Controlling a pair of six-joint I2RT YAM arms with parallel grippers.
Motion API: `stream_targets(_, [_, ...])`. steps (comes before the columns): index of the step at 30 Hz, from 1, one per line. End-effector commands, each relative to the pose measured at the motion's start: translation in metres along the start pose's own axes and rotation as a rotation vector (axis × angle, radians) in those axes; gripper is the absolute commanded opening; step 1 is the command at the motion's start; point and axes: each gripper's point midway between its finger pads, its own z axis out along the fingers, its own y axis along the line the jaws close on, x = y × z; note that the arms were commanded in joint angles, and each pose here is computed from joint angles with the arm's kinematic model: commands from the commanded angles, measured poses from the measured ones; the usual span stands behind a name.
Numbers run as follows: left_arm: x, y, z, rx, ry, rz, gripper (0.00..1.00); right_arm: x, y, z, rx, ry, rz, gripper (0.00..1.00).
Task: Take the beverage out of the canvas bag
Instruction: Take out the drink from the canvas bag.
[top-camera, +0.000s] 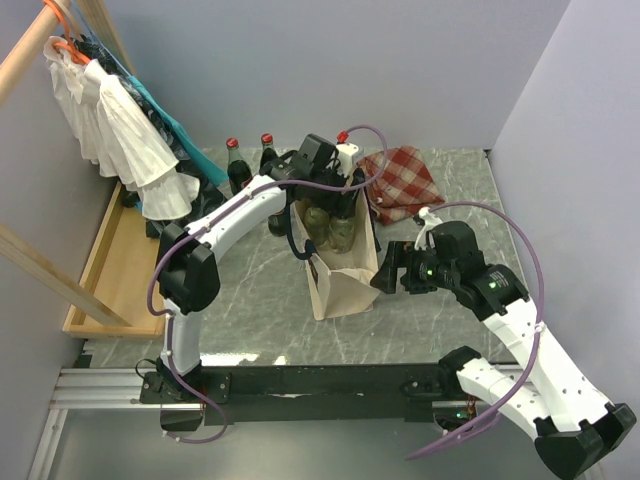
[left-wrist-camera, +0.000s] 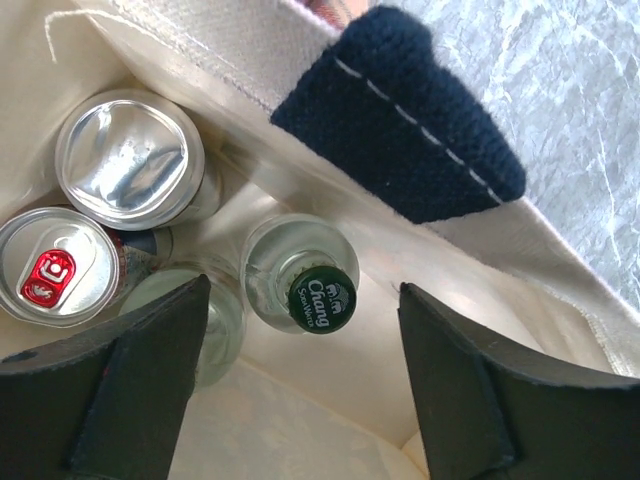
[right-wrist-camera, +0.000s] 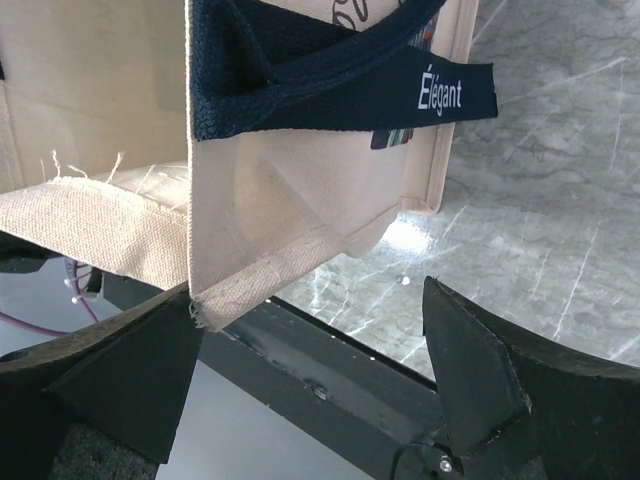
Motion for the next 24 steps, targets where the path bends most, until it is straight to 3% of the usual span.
stream_targets(1, [-0.027, -0.009, -0.005, 0.018, -0.072, 0.012, 0.79, 0.013, -0.005, -0.001, 0.016, 0.035, -0.011, 0.93])
stream_targets(24, [-0.007, -0.008, 0.009, -0.017, -0.018, 0.031, 0.77, 0.013, -0.006, -0.003, 0.018, 0.025, -0.003, 0.93])
